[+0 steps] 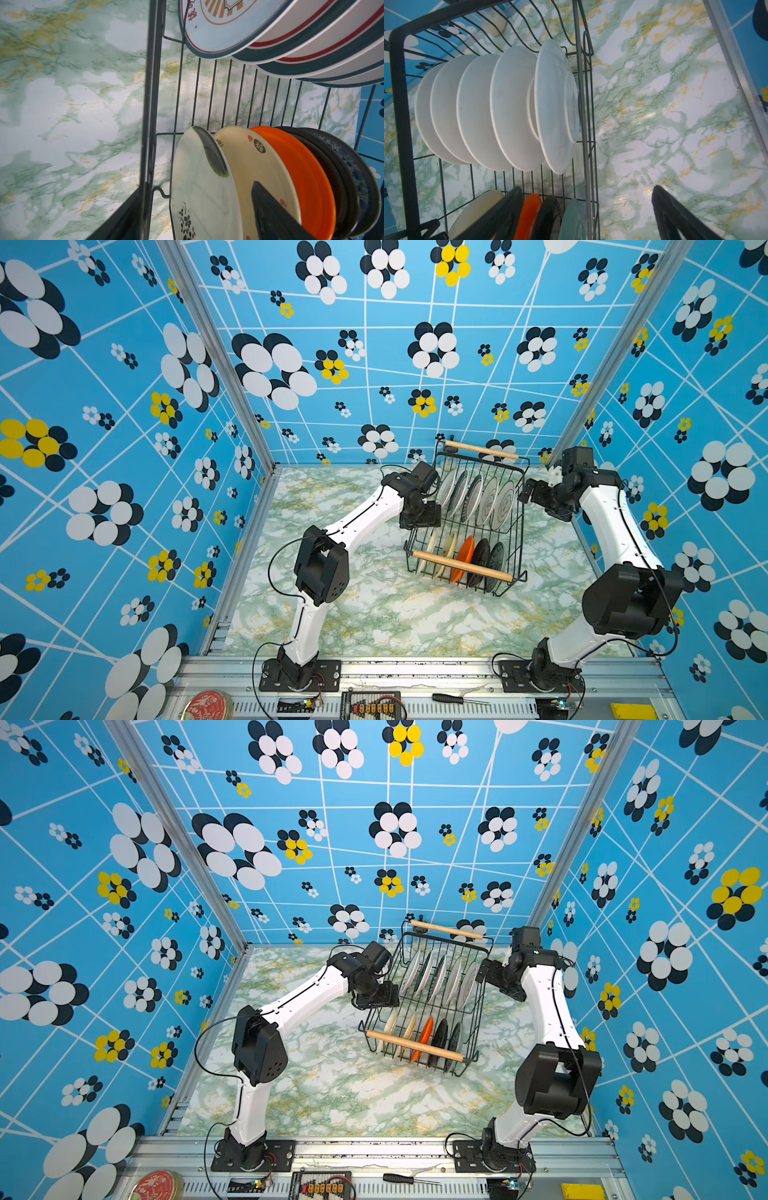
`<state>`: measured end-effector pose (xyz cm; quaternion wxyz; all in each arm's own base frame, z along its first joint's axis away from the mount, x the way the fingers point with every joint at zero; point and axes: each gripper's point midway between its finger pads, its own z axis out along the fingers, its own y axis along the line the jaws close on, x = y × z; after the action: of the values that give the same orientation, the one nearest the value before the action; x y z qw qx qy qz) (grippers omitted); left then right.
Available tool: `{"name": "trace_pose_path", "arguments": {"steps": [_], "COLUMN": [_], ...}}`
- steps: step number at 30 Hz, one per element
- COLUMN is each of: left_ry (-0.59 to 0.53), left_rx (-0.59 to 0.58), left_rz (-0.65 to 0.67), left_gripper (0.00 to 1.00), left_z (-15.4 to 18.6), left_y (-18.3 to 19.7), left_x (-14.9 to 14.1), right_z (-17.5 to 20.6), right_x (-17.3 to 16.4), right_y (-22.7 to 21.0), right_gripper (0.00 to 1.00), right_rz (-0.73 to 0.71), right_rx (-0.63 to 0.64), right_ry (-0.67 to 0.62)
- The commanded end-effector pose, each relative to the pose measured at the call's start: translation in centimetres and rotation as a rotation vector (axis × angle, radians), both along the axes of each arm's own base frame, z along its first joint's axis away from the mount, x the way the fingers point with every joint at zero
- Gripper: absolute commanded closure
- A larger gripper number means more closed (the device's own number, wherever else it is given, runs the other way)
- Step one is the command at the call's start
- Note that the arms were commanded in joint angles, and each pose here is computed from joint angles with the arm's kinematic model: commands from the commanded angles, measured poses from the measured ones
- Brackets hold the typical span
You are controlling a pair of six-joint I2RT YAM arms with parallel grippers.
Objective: Unload the plates from the dish rack
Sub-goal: Move the dish rack to the middle-right of the table.
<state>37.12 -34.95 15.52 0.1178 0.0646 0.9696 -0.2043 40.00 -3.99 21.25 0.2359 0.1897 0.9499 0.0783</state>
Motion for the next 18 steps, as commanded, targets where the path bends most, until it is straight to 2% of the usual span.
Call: {"name": "trace_pose_path", "arguments": {"steps": [1,18], "left_ry": [-0.016,-0.001], "left_rx": [-0.098,-0.146], "left_rz": [-0.058,-0.14], "left_gripper": [0.22,0.22], "left_z": [1.5,1.2], "left_y": [-4.2,-10.3], "left_x": [-0.4,-2.6], "right_z": [1.4,2.2], "right_x": [-0.7,-0.8], "right_y": [-0.5,-1.6], "right_gripper": [0.01,0.01], "right_rz": [-0.025,-0.058], "right_rx": [0.015,0.003], "right_ry": [-0.023,-0.041]}}
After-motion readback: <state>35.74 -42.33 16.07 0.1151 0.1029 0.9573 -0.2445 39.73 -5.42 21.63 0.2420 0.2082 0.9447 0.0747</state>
